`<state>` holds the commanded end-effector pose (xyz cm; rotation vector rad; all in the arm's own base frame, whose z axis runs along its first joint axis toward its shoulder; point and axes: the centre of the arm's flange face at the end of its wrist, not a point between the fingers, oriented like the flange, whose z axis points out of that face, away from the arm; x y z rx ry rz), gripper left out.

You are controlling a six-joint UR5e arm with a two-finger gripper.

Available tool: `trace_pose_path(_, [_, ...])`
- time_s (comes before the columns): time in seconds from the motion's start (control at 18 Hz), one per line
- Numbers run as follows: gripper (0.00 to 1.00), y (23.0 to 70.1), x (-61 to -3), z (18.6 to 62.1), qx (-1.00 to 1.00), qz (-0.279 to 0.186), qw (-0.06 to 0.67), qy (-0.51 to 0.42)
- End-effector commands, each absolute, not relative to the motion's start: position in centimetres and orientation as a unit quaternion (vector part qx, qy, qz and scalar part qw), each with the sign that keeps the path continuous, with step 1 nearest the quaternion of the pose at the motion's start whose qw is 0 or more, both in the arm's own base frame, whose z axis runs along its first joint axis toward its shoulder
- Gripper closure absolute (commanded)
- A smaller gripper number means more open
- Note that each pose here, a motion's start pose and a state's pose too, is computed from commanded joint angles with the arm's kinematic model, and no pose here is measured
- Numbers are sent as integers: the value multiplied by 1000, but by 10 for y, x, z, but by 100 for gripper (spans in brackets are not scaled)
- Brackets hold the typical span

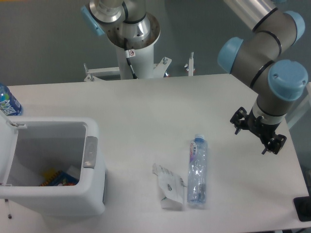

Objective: Place the trash in the trash can
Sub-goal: 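Move the gripper down over the crumpled white paper beside the bottle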

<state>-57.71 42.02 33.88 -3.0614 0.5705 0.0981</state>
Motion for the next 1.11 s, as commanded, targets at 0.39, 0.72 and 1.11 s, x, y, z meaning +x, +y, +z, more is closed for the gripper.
trace_pose_path(0.39, [0,420,-575,344,-983,32,15,182])
trace_pose_path(0.72, [0,433,-547,339,-986,18,20,164])
trace_pose_path(1.11, [0,481,-497,330,-997,11,28,74])
